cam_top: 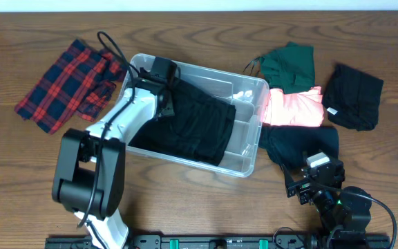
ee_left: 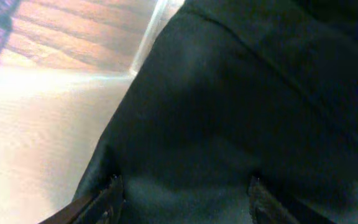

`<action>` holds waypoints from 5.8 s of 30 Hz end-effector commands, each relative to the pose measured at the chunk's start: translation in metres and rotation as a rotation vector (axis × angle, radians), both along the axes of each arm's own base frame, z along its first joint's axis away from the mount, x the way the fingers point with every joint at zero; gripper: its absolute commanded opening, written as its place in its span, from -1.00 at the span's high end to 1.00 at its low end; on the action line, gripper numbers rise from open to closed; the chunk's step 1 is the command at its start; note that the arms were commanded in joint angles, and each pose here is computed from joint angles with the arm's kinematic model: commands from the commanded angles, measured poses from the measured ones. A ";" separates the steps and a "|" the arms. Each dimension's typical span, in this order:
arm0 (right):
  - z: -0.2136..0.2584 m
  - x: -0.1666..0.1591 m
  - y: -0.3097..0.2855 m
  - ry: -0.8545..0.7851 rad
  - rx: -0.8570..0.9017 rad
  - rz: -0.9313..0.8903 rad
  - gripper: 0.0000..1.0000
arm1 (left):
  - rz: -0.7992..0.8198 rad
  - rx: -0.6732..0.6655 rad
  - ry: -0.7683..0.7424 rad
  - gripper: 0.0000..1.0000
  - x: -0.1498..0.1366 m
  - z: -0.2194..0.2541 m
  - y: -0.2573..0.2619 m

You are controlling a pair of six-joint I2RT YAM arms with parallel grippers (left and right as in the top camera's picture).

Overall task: Pack container
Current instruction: 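Lower the black trousers into the bin and release the left gripper, then withdraw the left gripper from the bin toward the plaid shirt, then grasp the edge of the red plaid shirt with the left gripper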

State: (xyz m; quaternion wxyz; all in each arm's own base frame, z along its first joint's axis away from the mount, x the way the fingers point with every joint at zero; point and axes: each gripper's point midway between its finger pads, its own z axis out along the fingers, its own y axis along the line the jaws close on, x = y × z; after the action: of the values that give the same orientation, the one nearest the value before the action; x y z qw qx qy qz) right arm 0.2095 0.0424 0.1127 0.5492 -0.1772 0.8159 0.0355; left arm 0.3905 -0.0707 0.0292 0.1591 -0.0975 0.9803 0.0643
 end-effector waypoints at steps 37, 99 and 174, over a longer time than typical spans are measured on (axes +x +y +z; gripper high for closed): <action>0.000 0.001 -0.003 0.000 0.008 -0.021 -0.98 | -0.227 -0.045 -0.347 -0.97 0.003 0.164 0.044; 0.000 0.001 -0.003 0.000 0.008 -0.021 -0.98 | 0.096 -0.297 -0.569 -0.88 0.063 0.023 0.309; 0.000 0.001 -0.003 0.000 0.008 -0.021 -0.99 | -0.191 -0.398 -0.358 -0.64 0.008 0.004 0.247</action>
State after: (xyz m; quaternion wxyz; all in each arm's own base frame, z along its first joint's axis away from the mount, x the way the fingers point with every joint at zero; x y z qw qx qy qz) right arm 0.2095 0.0424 0.1127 0.5492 -0.1772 0.8159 0.0355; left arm 0.3993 0.1855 0.0484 0.3194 -0.0513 0.9371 -0.1313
